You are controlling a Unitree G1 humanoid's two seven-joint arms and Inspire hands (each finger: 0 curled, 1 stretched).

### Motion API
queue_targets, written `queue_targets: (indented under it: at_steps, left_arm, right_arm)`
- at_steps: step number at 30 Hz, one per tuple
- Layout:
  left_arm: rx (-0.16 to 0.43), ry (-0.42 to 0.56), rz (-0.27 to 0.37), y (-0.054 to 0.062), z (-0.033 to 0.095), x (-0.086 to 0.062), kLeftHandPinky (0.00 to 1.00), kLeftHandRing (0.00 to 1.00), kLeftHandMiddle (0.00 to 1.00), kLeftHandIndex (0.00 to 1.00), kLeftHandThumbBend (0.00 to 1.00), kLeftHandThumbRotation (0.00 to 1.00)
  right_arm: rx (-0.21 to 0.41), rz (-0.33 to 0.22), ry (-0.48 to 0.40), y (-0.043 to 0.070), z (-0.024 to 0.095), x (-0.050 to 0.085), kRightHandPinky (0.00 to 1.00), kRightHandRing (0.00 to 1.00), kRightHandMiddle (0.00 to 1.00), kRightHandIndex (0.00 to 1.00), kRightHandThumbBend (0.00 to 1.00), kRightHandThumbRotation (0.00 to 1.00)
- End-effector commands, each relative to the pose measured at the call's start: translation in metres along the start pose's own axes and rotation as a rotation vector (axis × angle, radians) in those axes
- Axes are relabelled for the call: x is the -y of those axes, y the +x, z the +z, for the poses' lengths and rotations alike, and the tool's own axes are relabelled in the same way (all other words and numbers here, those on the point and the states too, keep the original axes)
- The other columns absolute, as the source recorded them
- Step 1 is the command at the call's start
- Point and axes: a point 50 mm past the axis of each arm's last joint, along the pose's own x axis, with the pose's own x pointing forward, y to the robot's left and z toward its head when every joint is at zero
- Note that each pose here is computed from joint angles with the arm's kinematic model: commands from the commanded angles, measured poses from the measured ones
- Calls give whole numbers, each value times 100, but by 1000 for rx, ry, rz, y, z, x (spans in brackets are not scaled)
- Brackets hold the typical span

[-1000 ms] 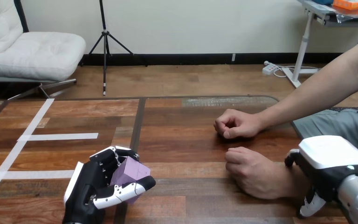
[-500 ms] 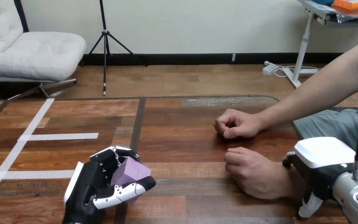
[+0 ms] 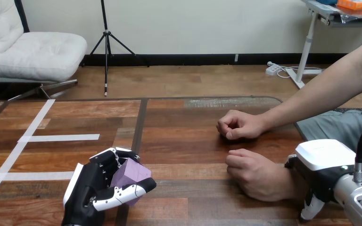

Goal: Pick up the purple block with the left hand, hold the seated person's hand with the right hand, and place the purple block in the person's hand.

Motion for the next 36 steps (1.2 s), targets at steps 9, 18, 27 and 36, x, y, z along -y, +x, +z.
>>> queue_targets:
  at_steps: [9, 18, 27, 36]
  left_arm:
    - [118, 30, -7, 19, 23, -3, 33, 39, 46, 48, 93, 10]
    - [117, 28, -7, 19, 24, -3, 33, 39, 46, 47, 93, 10]
    - [121, 32, -11, 19, 24, -4, 33, 39, 46, 48, 93, 11]
    - [121, 25, -10, 18, 23, -4, 33, 40, 46, 47, 93, 11]
  right_arm:
    - [3, -69, -36, 7, -2, 14, 59, 63, 66, 67, 78, 1]
    - [0, -66, -40, 9, -3, 12, 62, 65, 67, 67, 74, 0]
    - [-8, -41, -47, 11, -4, 9, 64, 67, 70, 70, 76, 0]
    - [-15, -38, -11, 15, -6, 5, 60, 65, 69, 69, 77, 0]
